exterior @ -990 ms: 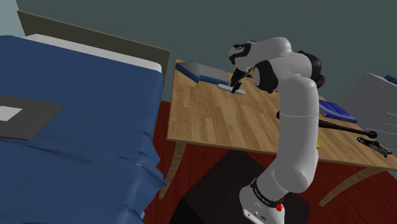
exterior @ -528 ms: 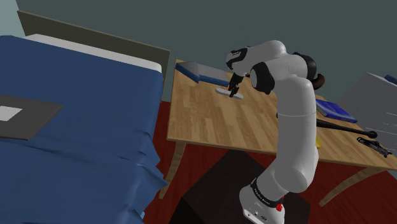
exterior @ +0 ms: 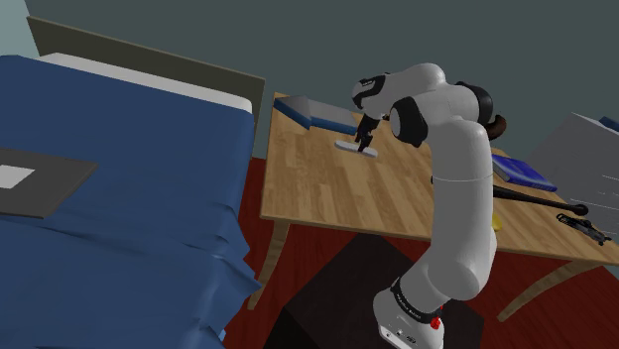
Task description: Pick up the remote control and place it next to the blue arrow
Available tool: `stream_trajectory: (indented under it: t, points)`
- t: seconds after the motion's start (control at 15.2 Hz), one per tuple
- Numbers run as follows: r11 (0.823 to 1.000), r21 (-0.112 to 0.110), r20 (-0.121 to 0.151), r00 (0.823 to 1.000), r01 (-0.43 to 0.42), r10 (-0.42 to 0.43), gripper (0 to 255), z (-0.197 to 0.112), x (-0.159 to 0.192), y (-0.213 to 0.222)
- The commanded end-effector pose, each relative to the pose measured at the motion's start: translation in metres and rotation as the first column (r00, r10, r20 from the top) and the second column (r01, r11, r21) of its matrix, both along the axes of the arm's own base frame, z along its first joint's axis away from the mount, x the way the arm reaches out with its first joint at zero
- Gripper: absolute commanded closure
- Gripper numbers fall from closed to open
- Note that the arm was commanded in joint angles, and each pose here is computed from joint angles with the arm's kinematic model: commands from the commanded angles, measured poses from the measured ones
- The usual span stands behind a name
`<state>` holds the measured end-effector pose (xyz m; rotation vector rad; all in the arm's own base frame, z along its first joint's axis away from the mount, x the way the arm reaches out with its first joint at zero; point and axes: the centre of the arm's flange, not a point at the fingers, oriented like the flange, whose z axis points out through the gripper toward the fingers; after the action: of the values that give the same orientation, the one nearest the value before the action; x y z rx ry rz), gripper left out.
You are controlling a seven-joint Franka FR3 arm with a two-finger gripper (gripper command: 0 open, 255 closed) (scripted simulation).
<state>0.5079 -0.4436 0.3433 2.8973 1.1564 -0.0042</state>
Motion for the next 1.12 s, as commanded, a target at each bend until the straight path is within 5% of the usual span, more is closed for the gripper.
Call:
stream_trajectory:
  t: [0.0, 0.26, 0.53, 1.06]
  points:
    - [1.000, 0.000, 0.000, 1.000, 0.000, 0.000, 0, 0.000, 0.000, 0.000]
    - [1.000, 0.000, 0.000, 1.000, 0.000, 0.000, 0, 0.000, 0.000, 0.000]
    - [1.000, 0.000, 0.000, 1.000, 0.000, 0.000, 0, 0.050, 0.000, 0.001]
    - [1.000, 0.000, 0.000, 1.000, 0.000, 0.000, 0, 0.050, 0.000, 0.001]
